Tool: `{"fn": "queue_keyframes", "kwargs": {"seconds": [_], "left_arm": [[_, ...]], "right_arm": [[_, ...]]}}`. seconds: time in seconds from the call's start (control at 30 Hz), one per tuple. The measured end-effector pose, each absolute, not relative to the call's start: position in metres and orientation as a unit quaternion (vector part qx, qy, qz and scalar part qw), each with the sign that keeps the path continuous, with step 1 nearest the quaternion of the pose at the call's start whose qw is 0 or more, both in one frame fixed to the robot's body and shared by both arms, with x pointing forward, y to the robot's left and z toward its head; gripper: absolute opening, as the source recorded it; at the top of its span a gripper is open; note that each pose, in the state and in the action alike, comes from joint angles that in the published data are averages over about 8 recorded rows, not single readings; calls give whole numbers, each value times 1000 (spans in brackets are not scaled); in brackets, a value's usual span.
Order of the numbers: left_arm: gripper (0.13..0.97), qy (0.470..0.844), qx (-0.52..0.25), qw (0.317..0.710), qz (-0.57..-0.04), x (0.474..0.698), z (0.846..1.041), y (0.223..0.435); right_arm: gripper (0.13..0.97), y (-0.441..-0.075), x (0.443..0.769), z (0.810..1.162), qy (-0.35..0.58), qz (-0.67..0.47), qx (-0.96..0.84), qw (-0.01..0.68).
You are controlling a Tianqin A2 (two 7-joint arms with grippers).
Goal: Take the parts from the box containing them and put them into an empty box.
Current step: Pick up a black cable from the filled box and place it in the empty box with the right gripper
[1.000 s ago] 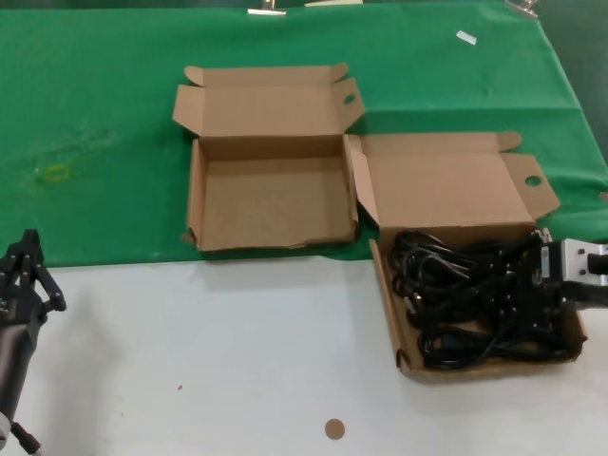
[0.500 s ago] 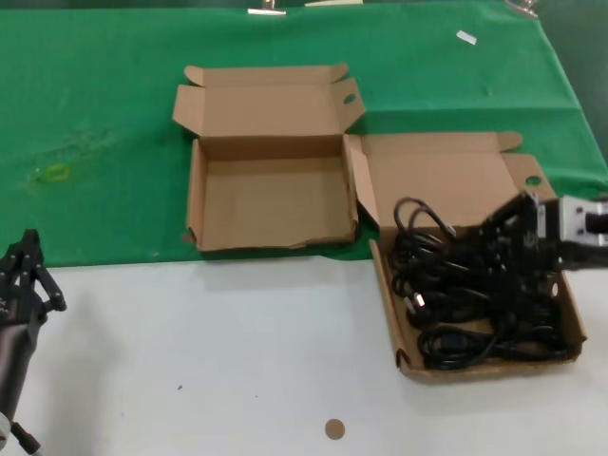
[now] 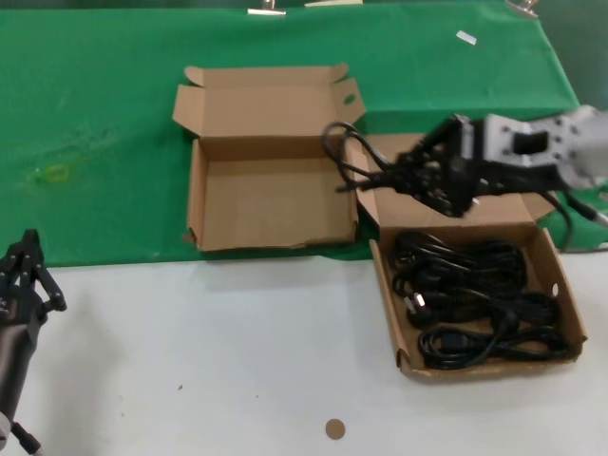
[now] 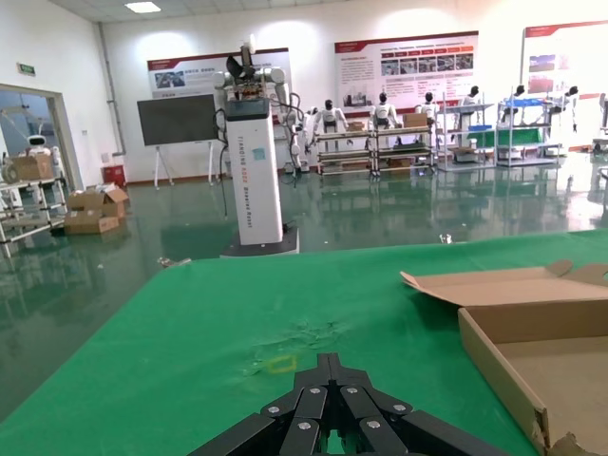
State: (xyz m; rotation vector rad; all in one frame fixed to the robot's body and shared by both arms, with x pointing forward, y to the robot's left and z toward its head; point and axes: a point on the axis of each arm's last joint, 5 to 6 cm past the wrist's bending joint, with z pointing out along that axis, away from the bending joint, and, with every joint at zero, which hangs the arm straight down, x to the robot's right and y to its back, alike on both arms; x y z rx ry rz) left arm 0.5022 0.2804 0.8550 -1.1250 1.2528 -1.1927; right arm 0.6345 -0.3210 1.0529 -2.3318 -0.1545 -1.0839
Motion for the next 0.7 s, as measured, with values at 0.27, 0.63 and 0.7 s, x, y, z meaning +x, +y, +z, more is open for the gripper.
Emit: {"fn": "queue_keyframes", "kwargs": {"seconds": [0.27, 0.63, 0.7], "left_arm": [[144, 521, -468, 513, -496, 502, 855, 280], [144, 521, -468, 513, -496, 502, 855, 280], [144, 521, -468, 513, -496, 502, 855, 280]], "right_arm": [[202, -270, 670, 1060, -75, -413, -856, 303], [202, -209, 707, 1054, -92, -426, -842, 316], [202, -203, 711, 1052, -92, -425, -844, 315]]}}
